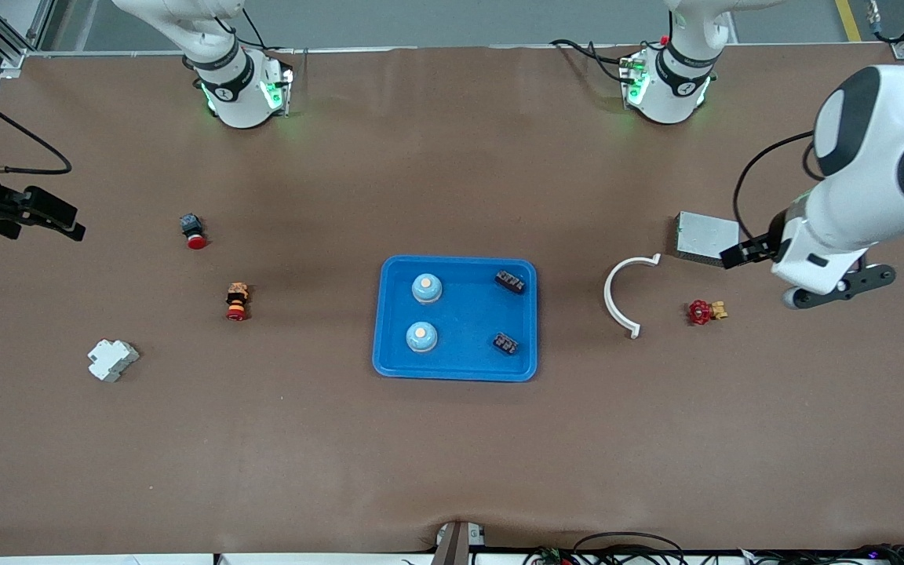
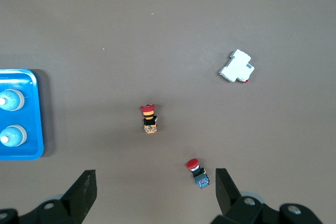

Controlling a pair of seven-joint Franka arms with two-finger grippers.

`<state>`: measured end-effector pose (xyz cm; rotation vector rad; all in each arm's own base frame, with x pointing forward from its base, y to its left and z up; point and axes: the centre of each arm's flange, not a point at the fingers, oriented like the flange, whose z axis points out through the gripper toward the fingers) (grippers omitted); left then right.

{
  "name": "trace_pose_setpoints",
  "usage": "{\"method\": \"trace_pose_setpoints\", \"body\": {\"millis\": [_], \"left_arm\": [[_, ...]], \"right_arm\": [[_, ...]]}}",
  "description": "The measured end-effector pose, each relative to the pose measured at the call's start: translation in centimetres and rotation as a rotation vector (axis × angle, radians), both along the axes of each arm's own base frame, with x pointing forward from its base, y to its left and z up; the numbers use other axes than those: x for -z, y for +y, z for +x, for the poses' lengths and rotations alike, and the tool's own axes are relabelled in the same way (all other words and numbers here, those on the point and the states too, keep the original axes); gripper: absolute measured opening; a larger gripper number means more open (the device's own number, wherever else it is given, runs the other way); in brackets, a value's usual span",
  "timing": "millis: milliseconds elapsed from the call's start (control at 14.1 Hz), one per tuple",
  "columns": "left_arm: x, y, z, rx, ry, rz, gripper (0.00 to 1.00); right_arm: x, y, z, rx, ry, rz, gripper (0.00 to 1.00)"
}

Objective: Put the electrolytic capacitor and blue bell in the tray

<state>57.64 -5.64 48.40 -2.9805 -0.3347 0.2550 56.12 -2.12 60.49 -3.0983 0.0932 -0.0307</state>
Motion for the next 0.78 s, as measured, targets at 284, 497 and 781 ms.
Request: {"method": "trace_pose_setpoints", "body": {"millis": [284, 497, 781], "left_arm": [[-1.6, 3.6, -0.7, 0.065, -0.009, -0.046, 1.0], [-3.0, 4.7, -1.3, 0.106, -0.028, -0.061, 1.0], [-4.6, 4.2, -2.1, 0.118, -0.056, -0.065, 1.0]], "right_arm": [[-0.8, 0.5, -0.1, -0.017, -0.023, -0.031, 1.0], [-1.5, 0.7, -0.4, -0.021, -0.036, -0.038, 1.0], [-1.6, 0.7, -0.5, -0.02, -0.039, -0.04, 1.0]]}}
